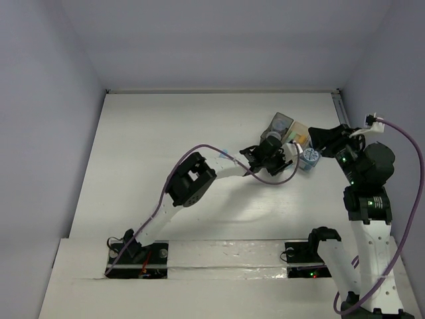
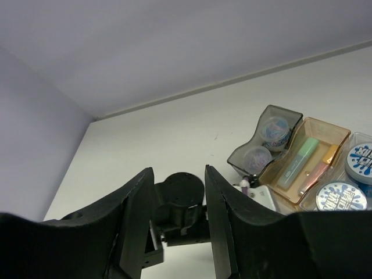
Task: Sort the stationery into containers
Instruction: Pick up the pen from the center of the board.
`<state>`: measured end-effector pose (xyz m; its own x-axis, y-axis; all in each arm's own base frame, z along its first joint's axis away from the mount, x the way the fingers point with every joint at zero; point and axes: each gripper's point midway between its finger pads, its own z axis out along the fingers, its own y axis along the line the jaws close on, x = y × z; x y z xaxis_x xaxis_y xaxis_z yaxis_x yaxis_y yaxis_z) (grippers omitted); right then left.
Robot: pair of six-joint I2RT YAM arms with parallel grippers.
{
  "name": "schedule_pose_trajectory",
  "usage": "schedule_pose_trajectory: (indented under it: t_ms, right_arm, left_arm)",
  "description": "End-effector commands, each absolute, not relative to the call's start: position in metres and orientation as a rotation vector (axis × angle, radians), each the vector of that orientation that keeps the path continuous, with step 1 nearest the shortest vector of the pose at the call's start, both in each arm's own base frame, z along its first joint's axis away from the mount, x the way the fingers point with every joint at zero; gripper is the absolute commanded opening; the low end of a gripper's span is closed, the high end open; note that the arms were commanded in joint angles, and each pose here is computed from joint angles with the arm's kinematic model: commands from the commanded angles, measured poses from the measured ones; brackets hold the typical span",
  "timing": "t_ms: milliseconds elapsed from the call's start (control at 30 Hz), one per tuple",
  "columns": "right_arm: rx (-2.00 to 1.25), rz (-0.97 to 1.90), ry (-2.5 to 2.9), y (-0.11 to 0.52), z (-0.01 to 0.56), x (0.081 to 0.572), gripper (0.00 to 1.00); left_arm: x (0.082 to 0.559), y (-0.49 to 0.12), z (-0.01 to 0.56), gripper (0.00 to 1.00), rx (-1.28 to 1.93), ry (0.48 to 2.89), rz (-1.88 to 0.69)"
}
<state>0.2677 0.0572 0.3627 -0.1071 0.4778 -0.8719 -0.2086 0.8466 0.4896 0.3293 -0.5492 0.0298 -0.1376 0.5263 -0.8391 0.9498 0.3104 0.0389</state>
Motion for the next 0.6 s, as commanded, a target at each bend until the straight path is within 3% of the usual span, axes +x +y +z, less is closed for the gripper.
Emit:
schedule_pose_trajectory:
  t_ms: [0, 233, 300, 567]
  right_arm:
    - [0.174, 0.620, 1.545, 0.064, 0.368, 0.270, 0.46]
    - [0.151, 0.669, 1.593, 0.073, 0.353, 0.273, 0.47]
    - [0.147, 0.682, 1.610, 0.076, 0.348, 0.276, 0.49]
    - [0.109, 0.771, 1.727, 0.092, 0.318, 0.292, 0.52]
  left_arm:
    - [0.323, -0.516, 0.033, 0.24, 1.288, 1.859, -0.626]
    - [0.301, -0.463, 0.021, 0.04, 1.141, 1.966, -0.614]
    - [0.302, -0.455, 0.040, 0.00, 1.042, 1.951, -0.619]
    - [0.281, -0.392, 0.063, 0.00, 0.699, 2.010, -0.622]
